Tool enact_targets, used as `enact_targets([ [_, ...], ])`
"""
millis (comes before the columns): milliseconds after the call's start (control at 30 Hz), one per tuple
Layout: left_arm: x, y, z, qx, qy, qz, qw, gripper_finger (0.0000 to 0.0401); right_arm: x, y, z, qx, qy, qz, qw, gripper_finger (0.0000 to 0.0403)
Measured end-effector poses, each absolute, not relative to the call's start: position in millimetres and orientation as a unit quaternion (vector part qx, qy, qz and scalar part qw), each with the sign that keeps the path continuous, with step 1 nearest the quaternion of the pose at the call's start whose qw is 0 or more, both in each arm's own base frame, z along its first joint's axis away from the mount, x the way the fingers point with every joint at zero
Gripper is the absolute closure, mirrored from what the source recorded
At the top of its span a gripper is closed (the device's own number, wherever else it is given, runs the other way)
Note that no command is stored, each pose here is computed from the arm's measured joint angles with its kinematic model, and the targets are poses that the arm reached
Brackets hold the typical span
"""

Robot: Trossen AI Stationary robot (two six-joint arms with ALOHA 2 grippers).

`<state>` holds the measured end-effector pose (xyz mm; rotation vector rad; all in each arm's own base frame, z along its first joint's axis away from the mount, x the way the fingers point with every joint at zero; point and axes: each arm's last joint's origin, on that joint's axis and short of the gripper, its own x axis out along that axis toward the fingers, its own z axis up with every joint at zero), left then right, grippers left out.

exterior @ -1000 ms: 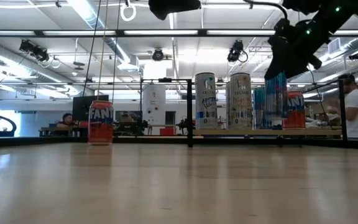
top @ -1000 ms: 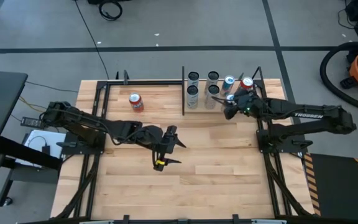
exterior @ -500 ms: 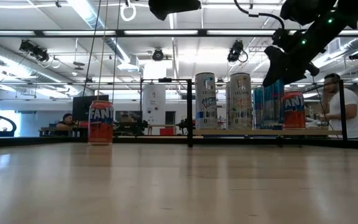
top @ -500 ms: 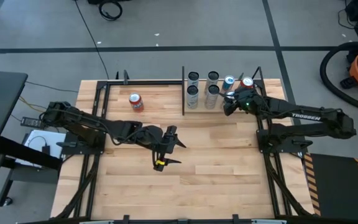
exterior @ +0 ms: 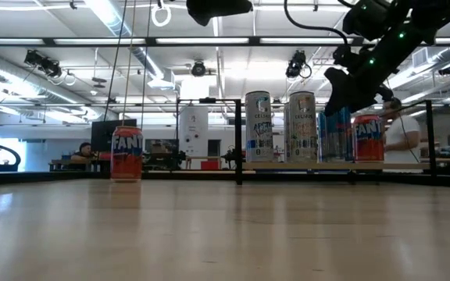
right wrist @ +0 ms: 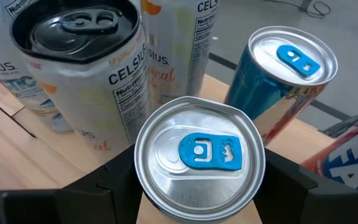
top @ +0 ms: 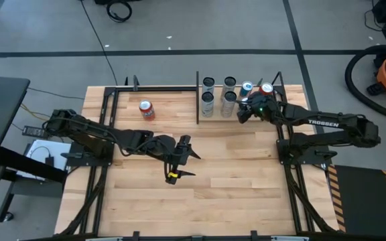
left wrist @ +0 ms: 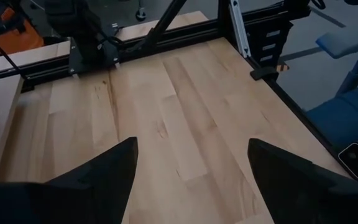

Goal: Place canned beverage on shelf
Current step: Put the blue soda can on the shelf aligned with the other blue soda can

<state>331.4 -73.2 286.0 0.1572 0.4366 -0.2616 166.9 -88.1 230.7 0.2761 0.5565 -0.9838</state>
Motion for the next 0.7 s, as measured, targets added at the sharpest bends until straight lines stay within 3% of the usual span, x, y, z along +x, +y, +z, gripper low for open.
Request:
enact_targets([
  [700, 330.6, -73.6, 284.5, 0.06, 0.227, -0.126, 0.964, 0.0095, 162.6, -92.1, 229.9, 0.127, 0.279, -0.448, 0.84, 0.0105],
])
